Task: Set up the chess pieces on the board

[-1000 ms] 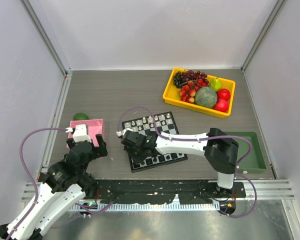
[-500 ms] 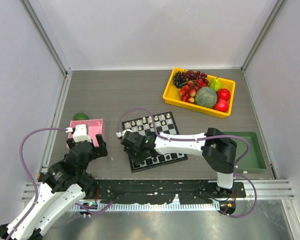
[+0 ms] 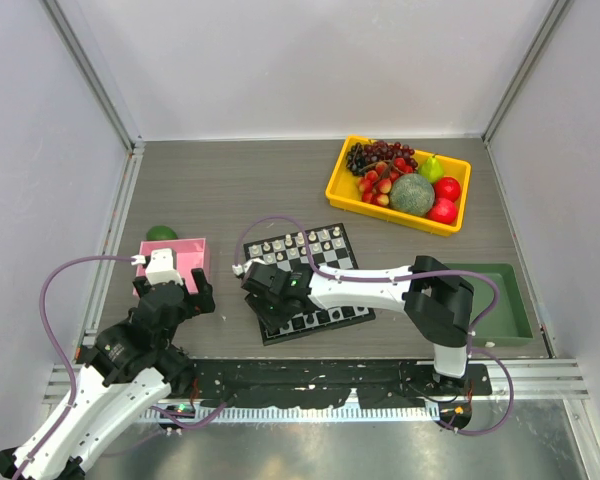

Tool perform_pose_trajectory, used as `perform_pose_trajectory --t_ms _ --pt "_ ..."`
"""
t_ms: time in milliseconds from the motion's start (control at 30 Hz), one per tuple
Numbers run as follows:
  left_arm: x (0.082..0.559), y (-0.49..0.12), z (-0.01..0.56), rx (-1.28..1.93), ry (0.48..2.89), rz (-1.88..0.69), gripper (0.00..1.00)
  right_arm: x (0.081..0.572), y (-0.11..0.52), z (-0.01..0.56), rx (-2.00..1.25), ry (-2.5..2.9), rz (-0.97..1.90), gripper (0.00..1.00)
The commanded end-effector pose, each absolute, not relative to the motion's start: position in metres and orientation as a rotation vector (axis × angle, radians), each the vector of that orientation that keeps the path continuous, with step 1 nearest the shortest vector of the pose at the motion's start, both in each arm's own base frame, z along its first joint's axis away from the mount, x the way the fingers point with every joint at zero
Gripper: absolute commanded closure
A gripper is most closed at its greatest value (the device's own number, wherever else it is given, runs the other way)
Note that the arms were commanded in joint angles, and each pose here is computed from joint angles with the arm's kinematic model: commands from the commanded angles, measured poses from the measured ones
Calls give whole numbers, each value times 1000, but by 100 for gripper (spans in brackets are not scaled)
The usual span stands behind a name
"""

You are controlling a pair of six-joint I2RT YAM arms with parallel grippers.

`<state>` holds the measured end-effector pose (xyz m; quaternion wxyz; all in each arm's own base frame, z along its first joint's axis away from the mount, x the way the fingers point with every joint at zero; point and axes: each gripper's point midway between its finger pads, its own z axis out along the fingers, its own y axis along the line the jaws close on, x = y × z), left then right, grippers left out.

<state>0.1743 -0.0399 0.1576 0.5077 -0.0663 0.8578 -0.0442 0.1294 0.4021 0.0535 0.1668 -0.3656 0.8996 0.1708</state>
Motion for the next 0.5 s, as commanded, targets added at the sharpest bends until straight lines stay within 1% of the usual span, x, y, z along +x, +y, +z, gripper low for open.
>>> perform_pose_trajectory --t_ms 0,233,467 --pt "180 -40 167 -180 2022 -116 1 132 418 83 -1024 2492 570 61" --pt "180 -39 166 -182 2022 -112 1 149 418 116 -967 2421 580 57" --pt "180 -39 167 -184 2018 -115 1 187 413 120 -871 2416 539 57"
